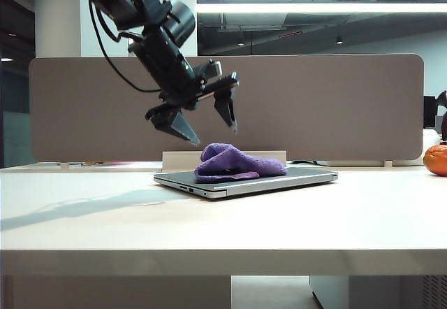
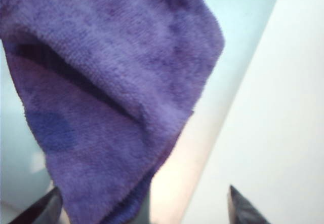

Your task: Pick up the purple rag and put it over the laptop.

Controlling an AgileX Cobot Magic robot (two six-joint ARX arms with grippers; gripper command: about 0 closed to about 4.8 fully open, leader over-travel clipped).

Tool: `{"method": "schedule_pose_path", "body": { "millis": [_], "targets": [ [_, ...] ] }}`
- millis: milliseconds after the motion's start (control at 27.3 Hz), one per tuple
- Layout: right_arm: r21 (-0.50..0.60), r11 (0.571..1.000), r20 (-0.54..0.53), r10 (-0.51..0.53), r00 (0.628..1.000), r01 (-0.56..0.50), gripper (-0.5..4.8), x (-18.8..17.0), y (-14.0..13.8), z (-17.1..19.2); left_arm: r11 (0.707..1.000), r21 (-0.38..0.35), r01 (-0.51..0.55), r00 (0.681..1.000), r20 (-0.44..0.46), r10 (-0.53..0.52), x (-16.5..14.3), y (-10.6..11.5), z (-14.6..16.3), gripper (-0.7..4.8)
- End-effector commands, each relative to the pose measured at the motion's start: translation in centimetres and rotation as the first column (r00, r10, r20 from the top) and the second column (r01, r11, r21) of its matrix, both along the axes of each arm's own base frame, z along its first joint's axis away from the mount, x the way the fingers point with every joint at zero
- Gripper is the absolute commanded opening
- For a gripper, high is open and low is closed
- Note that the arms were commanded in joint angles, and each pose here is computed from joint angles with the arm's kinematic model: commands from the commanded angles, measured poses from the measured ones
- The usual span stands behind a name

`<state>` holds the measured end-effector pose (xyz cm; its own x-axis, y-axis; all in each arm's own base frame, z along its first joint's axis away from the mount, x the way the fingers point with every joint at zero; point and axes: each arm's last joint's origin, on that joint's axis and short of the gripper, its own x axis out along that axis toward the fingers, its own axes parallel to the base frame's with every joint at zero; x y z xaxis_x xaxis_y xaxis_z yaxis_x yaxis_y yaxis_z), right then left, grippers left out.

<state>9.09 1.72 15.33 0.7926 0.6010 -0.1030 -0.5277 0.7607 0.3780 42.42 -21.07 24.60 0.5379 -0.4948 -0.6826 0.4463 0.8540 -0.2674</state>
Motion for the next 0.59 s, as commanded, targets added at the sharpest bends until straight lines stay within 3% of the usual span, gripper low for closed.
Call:
{"method": "schedule_pose_path", "body": {
  "millis": [37, 183, 257, 330, 404, 587],
  "targets": [
    [0.002, 1.0, 0.007, -0.001, 1.0, 0.001, 0.22, 0.0, 0.0, 0.0, 1.0, -0.009, 0.011, 1.0, 0.006, -0.011, -0.6, 0.3, 1.5, 4.04],
    [0.002, 1.0, 0.007, -0.002, 1.0, 0.002, 0.22, 0.0, 0.0, 0.0, 1.0, -0.007, 0.011, 1.0, 0.008, -0.011, -1.3, 0.6, 2.7, 3.86],
    [0.001, 1.0, 0.007, -0.002, 1.0, 0.002, 0.22, 0.0, 0.0, 0.0, 0.999, 0.01, 0.031, 0.999, 0.026, -0.031, -1.8, 0.9, 3.7, 3.15],
    [-0.003, 0.999, 0.007, -0.034, 0.999, 0.034, 0.22, 0.1, -0.1, 0.0, 0.998, 0.03, 0.05, 0.998, 0.037, -0.051, -2.5, 1.3, 4.8, 1.76],
    [-0.006, 0.998, 0.008, -0.066, 0.998, 0.066, 0.22, 0.1, -0.2, 0.0, 0.998, 0.031, 0.048, 0.998, 0.034, -0.049, -2.9, 1.5, 5.4, 1.04],
    [-0.007, 0.997, 0.008, -0.073, 0.997, 0.073, 0.22, 0.1, -0.2, 0.0, 0.998, 0.067, 0.012, 0.999, 0.034, -0.014, -3.5, 2.8, 6.5, 0.84]
  ]
}}
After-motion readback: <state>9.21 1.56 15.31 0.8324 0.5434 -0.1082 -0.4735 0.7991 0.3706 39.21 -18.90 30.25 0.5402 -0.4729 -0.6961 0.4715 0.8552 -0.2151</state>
